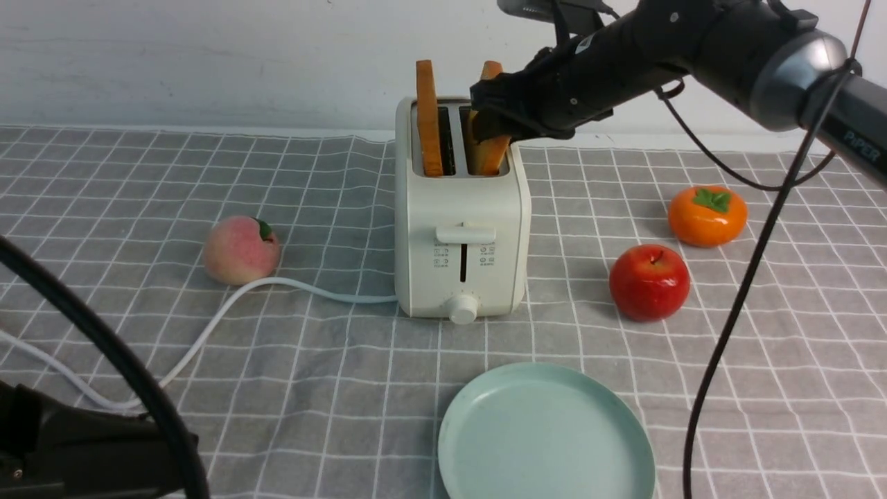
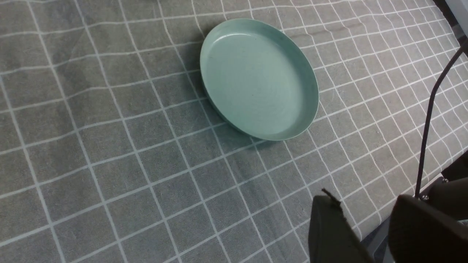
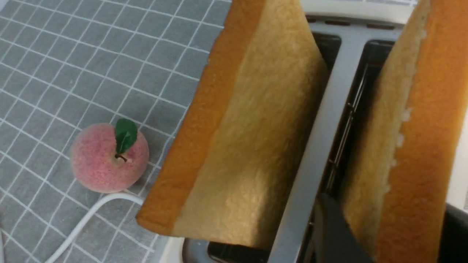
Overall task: Take toasted bread from bread machine on grey coffee table place on plate.
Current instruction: 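Grasp the toast slice in the toaster and pull it up out of the slot with the right gripper, then place the held slice of bread on top of the slice on the plate with the right gripper, then reach for a toast slice standing in the toaster with the left gripper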
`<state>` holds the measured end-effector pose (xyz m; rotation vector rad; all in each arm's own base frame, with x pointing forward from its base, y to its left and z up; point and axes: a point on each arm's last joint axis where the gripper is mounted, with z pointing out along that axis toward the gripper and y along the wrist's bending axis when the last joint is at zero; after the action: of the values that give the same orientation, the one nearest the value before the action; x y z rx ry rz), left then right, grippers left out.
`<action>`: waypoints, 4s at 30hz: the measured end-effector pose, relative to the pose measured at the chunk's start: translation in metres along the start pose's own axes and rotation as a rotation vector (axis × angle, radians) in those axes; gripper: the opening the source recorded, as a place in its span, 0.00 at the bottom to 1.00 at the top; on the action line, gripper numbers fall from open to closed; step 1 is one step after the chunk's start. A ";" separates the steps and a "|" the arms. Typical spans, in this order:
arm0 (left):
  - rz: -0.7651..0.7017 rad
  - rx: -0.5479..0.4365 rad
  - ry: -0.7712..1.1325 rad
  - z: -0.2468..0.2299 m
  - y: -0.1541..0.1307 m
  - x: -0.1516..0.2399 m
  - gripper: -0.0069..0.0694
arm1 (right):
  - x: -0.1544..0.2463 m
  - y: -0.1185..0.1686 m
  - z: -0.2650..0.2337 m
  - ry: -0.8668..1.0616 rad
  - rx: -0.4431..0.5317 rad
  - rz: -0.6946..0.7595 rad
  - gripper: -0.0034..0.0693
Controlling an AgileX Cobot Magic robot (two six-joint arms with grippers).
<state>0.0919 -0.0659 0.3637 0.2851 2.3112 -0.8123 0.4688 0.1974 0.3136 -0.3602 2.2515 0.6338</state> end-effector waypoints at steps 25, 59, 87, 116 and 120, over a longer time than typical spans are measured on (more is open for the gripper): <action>-0.012 0.015 -0.014 0.000 -0.001 -0.001 0.40 | 0.016 0.014 -0.205 0.022 0.009 0.068 0.20; -0.025 0.154 -0.045 0.016 -0.006 -0.018 0.40 | 0.132 0.061 -0.203 0.164 -0.219 -0.038 0.87; 0.040 -0.261 -0.130 0.174 0.001 -0.211 0.71 | 0.161 0.076 -0.341 -0.066 0.066 -0.148 0.68; 0.004 -0.403 -0.329 0.211 0.010 -0.253 0.17 | 0.172 0.070 -0.327 -0.007 0.069 -0.118 0.56; 0.007 -0.361 -0.425 0.133 -0.020 -0.259 0.17 | 0.172 0.070 -0.327 -0.007 0.069 -0.118 0.50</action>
<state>0.3491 -0.1612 0.4646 -0.0383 1.9998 -0.3898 0.1271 0.0676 0.4036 -0.4518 2.2210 0.4934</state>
